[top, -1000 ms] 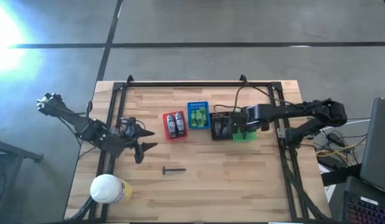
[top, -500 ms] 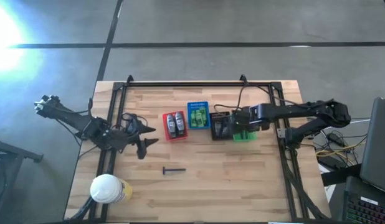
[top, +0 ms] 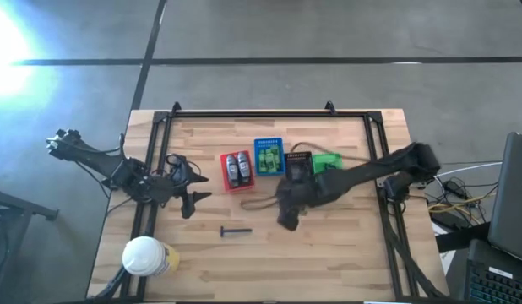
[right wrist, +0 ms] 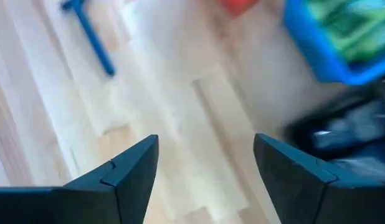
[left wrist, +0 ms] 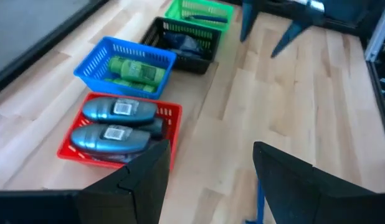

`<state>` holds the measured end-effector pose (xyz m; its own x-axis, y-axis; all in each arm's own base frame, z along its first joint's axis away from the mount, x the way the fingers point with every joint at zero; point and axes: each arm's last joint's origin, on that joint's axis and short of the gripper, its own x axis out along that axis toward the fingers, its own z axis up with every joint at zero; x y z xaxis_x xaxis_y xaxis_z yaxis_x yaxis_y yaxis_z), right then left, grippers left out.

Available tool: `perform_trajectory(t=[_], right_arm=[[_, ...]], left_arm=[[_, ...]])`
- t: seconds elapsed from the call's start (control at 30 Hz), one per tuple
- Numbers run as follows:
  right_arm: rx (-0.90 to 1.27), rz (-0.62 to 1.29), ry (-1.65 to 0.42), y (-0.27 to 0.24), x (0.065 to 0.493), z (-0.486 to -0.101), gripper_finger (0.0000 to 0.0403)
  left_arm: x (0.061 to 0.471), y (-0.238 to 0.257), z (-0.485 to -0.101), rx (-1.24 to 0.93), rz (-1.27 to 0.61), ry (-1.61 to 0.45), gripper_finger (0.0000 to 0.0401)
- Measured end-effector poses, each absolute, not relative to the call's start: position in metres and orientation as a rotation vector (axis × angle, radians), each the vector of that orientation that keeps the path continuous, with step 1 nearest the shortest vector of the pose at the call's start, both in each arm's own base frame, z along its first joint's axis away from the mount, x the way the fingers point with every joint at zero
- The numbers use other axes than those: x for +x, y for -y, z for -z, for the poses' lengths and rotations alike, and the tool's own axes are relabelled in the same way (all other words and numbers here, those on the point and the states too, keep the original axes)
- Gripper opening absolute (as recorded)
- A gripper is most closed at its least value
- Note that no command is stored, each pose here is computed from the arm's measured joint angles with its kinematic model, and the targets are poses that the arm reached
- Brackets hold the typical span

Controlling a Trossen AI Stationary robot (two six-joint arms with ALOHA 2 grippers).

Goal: Pick & Place Travel size toiletries
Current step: Put the blue razor into the green bin

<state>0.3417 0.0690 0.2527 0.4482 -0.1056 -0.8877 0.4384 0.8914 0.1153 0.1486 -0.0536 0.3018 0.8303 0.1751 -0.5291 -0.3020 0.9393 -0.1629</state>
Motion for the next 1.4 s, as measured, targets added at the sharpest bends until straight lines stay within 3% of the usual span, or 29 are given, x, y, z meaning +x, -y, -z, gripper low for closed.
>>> perform_trajectory(t=[0.17,0.37,0.6,0.9,1.2,1.4], right_arm=[[0.356,0.439,-1.163,-0.075,0.356,-0.252,0.0238],[0.392,0.485,-1.138,-0.073,0.344,-0.269,0.0231],[0.367,0.544,-1.139,-0.069,0.327,-0.276,0.0265],[0.268,0.528,-1.232,-0.071,0.317,-0.256,0.0311],[0.186,0.558,-1.226,-0.076,0.309,-0.248,0.0324],[0.178,0.577,-1.182,-0.075,0.303,-0.255,0.0317]], left_arm=[[0.152,0.059,-0.291,-0.256,-0.167,-0.621,0.0234],[0.174,0.071,-0.241,-0.05,-0.073,-0.782,0.0234],[0.203,0.088,-0.206,-0.061,0.053,-0.782,0.0239],[0.234,0.107,-0.178,-0.044,0.108,-0.934,0.0243],[0.255,0.118,-0.156,-0.022,0.089,-1.019,0.0239],[0.26,0.121,-0.142,-0.013,0.084,-1.073,0.0211]])
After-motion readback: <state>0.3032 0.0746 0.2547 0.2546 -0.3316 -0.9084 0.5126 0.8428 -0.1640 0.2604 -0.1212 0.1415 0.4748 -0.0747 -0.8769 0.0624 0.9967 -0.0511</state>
